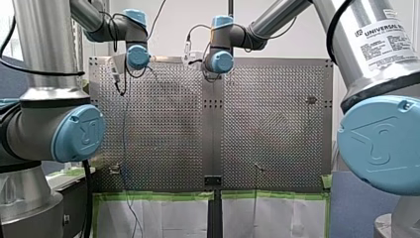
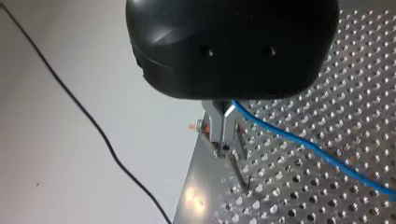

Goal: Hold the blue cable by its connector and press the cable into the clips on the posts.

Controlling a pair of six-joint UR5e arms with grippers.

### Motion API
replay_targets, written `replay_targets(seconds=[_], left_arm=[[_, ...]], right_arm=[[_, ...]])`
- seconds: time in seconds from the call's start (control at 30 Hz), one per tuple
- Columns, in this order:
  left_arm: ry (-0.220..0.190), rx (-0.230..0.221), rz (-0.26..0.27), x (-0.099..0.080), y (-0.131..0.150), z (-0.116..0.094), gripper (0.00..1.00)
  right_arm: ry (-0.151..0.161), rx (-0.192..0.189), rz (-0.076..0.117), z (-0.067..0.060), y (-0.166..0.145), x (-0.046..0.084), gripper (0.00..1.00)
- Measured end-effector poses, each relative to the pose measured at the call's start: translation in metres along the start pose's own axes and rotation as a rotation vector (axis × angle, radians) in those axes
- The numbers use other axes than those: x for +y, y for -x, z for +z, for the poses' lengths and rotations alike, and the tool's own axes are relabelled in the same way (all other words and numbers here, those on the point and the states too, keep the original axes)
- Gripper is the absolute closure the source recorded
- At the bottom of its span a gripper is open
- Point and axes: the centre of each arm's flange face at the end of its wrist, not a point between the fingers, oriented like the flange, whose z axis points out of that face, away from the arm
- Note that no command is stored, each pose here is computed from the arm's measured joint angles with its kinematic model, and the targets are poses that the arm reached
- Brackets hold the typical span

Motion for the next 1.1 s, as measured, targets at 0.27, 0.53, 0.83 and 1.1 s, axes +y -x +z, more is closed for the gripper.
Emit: replay_targets(seconds=[0.27,0.53,0.83,1.1], left_arm=[[-0.005,-0.016,-0.011,0.013,0.007,0.026,1.0],[-0.01,-0.023,-0.02,0.027,0.011,0.058,1.0],[-0.048,-0.025,-0.054,0.029,0.015,0.078,1.0],[-0.058,-0.006,-0.058,0.033,0.007,0.086,1.0]], right_arm=[[-0.007,-0.01,0.003,0.012,0.015,-0.006,1.0],[-0.02,0.012,0.009,0.025,0.006,-0.015,1.0],[-0.022,0.036,0.011,0.035,-0.012,-0.018,1.0],[-0.02,0.03,0.01,0.036,-0.008,-0.017,1.0]])
